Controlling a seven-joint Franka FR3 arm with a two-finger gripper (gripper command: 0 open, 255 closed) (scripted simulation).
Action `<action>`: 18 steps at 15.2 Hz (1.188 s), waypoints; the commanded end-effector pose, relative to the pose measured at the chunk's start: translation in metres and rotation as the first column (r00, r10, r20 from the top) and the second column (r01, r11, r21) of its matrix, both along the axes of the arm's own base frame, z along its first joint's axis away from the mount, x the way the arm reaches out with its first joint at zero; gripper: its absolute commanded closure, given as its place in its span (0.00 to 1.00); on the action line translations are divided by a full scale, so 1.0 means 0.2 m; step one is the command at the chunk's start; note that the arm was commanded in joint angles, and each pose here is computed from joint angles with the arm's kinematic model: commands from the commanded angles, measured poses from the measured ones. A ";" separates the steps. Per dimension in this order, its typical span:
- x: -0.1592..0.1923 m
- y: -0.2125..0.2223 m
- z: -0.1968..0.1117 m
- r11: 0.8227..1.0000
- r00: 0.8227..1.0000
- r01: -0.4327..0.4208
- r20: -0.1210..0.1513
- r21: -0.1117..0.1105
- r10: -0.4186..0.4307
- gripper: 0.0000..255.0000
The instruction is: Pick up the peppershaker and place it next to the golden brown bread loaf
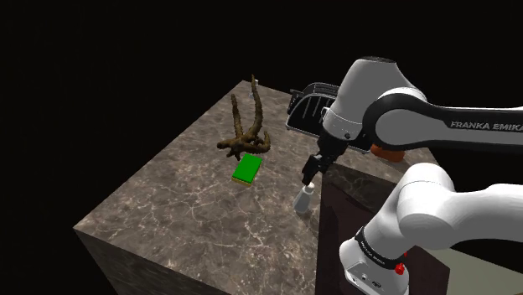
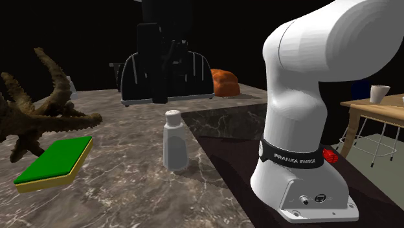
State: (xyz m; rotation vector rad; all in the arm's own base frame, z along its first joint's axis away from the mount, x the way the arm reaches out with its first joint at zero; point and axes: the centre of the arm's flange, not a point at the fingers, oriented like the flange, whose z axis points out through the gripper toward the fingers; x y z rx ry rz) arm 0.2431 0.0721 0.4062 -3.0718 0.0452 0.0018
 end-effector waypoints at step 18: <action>-0.01 0.02 -0.22 1.000 1.000 -0.002 0.003 0.003 0.002 1.00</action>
